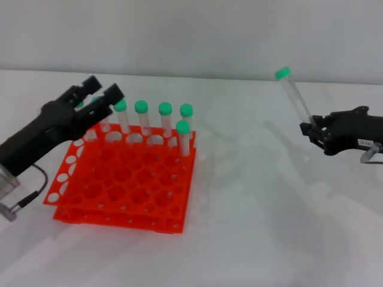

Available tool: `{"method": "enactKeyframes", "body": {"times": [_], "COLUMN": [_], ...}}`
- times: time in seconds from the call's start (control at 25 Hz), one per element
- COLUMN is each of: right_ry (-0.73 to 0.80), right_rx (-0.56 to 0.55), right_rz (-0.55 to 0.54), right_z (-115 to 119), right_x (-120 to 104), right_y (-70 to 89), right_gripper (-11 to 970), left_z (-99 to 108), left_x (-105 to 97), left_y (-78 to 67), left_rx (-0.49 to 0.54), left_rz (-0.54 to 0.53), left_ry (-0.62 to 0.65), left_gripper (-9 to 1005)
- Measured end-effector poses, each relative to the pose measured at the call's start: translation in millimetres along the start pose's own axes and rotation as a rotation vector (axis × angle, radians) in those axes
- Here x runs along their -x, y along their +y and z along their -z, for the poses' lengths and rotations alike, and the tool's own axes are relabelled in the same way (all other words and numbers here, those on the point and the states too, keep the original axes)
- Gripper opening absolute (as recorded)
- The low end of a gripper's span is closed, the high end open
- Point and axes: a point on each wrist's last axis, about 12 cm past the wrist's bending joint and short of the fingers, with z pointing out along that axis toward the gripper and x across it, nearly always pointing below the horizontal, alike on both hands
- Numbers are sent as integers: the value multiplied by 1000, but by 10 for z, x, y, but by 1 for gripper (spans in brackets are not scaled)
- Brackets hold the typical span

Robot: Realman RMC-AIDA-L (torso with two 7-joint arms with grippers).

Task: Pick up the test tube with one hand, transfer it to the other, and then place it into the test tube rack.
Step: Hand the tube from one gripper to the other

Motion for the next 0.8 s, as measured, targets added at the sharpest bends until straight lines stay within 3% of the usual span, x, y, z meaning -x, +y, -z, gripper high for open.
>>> {"method": "enactKeyframes", "body": {"times": [0.32,0.8], "right_ry": [-88,-167], "right_rx": [45,164], "right_rz": [26,106], "right_z": [-19,-26], "right_x": [-76,-59], "right_y": [-18,139], "right_gripper": [197,198], "left_z": [-408,-615], "left_x": [94,39], "left_y": [-38,-95], "left_rx": [-133,-174], "left_rz": [24,20], "left_ry": [147,211], "left_gripper": [876,876]}}
